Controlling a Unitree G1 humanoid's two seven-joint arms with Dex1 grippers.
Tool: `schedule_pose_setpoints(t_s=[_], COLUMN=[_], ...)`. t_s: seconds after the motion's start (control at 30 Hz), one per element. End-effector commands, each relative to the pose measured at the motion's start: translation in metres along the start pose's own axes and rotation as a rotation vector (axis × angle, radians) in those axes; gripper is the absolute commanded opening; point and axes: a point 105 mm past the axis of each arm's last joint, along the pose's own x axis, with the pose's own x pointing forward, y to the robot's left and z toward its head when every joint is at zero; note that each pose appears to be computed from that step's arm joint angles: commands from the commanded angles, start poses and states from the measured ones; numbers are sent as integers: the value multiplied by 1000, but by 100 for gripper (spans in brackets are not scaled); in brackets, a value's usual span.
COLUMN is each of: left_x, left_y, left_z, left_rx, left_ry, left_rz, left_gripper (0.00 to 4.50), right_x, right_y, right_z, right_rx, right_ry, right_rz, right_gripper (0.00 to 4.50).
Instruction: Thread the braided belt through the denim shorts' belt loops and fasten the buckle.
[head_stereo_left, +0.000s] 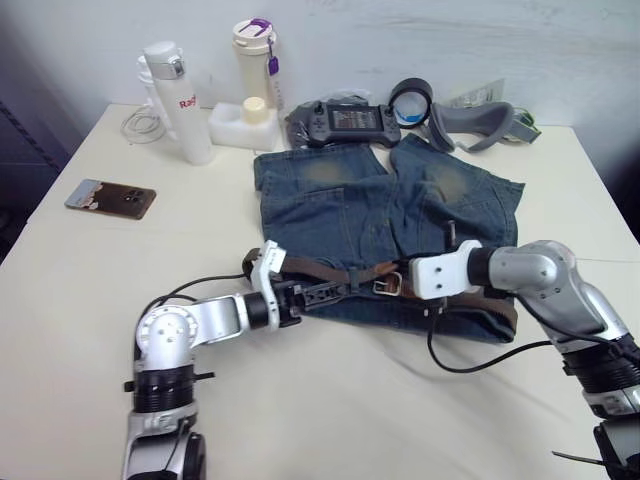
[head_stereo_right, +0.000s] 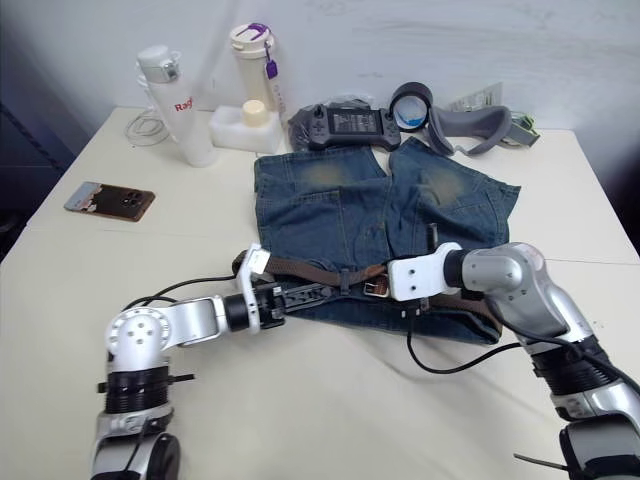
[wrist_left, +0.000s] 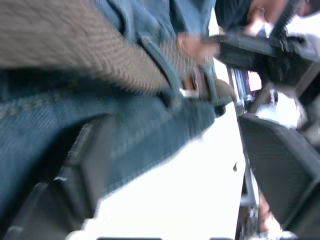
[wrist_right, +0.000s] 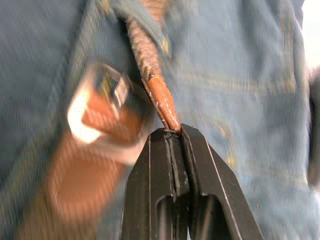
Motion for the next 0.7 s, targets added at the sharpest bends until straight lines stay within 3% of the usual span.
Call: schedule_pose_setpoints(t_s=[0.03,0.17,0.33,0.47,0.7], left_x=[-23,-41,-77,-104,-99], left_y=[4,-6,-33,-53,-66], left_z=[-9,-13,-12,22,79], left_rx=[45,152,283,377,620], left_ry=[67,155,229,112,-49], left_rz=[43,43,-64,-143,-149], left_gripper=[444,444,444,444,444], right_x=[-25,-44,-74,-97,-116], right_y=[-19,-26,-31,-34,-44], right_z=[-5,-8,-23,-36,-46], right_rx=[29,111,164,207,223], right_ry=[-13,-45,6,61,117], right_rz=[-59,-62,-53,-57,-89], right_gripper=[0,0,0,0,0])
